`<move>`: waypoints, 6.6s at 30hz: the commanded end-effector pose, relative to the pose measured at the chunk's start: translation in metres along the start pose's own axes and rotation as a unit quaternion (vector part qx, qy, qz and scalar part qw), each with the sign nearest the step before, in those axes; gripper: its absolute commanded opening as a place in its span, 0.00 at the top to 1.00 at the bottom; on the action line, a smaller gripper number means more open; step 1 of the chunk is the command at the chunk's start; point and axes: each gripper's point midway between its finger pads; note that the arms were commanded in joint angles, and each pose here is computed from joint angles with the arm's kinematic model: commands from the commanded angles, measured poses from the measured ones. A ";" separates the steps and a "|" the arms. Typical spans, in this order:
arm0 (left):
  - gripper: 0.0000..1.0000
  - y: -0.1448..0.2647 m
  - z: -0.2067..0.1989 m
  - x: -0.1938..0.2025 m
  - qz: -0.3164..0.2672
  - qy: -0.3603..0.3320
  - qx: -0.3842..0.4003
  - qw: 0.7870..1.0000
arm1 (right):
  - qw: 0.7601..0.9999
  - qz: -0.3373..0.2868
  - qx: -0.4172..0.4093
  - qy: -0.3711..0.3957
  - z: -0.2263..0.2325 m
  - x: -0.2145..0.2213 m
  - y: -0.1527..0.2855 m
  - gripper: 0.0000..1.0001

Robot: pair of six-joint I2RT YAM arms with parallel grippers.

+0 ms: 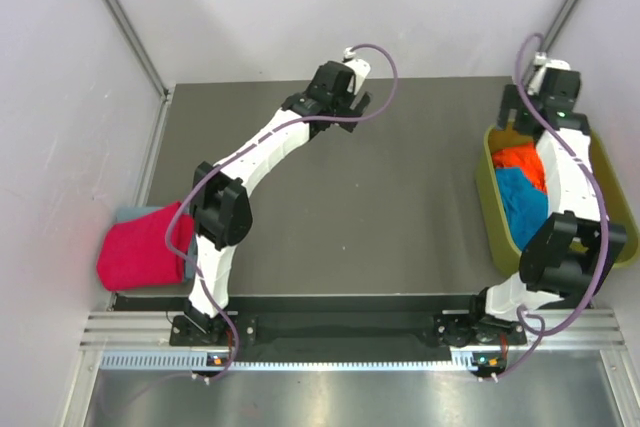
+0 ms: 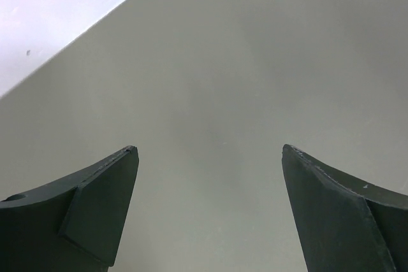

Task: Fold and stack the t-shirts
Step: Grab the tshirt from the pile, then move the tshirt to the center of the board, then flatten the tshirt out

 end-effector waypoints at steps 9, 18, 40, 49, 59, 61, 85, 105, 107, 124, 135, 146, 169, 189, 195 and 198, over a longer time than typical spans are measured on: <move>0.01 0.002 0.009 0.023 0.067 0.048 0.036 0.996 | 0.985 0.068 0.077 -0.139 -0.100 0.067 -0.012 0.07; 0.06 0.011 0.010 0.004 0.035 0.079 0.066 0.994 | 0.979 0.120 0.093 -0.138 -0.115 0.106 -0.047 0.12; 0.01 0.024 0.134 -0.025 -0.022 0.091 -0.099 0.991 | 0.930 -0.264 -0.249 0.053 0.131 -0.163 0.102 1.00; 0.01 0.059 0.204 -0.031 -0.044 0.129 -0.177 0.975 | 0.829 -0.311 -0.459 0.079 0.280 -0.205 0.179 1.00; 0.01 0.081 0.252 -0.011 -0.035 0.163 -0.228 0.959 | 0.724 -0.360 -0.574 0.127 0.347 -0.211 0.282 1.00; 0.01 0.081 0.256 -0.008 -0.034 0.168 -0.234 0.957 | 0.718 -0.364 -0.581 0.119 0.347 -0.215 0.292 1.00; 0.08 0.089 0.177 0.053 0.065 0.163 -0.052 0.983 | 0.913 -0.030 -0.400 0.074 0.257 -0.006 0.012 0.38; 0.12 0.100 0.138 0.212 0.248 0.059 -0.038 0.966 | 0.765 -0.035 -0.474 0.435 0.356 0.110 0.035 0.53; 0.11 0.097 0.143 0.203 0.237 0.060 -0.044 0.969 | 0.767 -0.023 -0.456 0.451 0.353 0.116 0.026 0.55; 0.11 0.082 0.157 0.176 0.211 0.077 -0.059 0.973 | 0.765 0.043 -0.401 0.503 0.329 0.159 -0.013 0.57; 0.11 0.082 0.163 0.172 0.206 0.080 -0.068 0.973 | 0.768 0.044 -0.382 0.512 0.331 0.164 -0.027 0.62; 0.11 0.079 0.161 0.179 0.213 0.082 -0.066 0.971 | 0.804 -0.052 -0.333 0.490 0.329 0.082 -0.002 1.00; 0.14 0.086 0.165 0.187 0.225 0.089 -0.082 0.967 | 0.826 -0.153 -0.408 0.357 0.305 -0.032 0.069 1.00; 0.25 0.114 0.161 0.311 0.401 0.239 -0.038 0.884 | 0.890 -0.047 -0.374 0.256 0.274 -0.021 -0.067 1.00; 0.29 0.110 0.146 0.333 0.421 0.327 0.004 0.846 | 0.894 -0.050 -0.364 0.257 0.271 -0.023 -0.067 1.00; 0.32 0.104 0.150 0.335 0.420 0.339 -0.002 0.842 | 0.894 -0.049 -0.364 0.255 0.271 -0.024 -0.067 1.00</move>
Point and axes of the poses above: each gripper's point midway between its finger pads, its own y axis back along the fingers, its own z axis along the line the jaws close on, x = y × z, and after that the axes turned 1 degree about y, right-handed
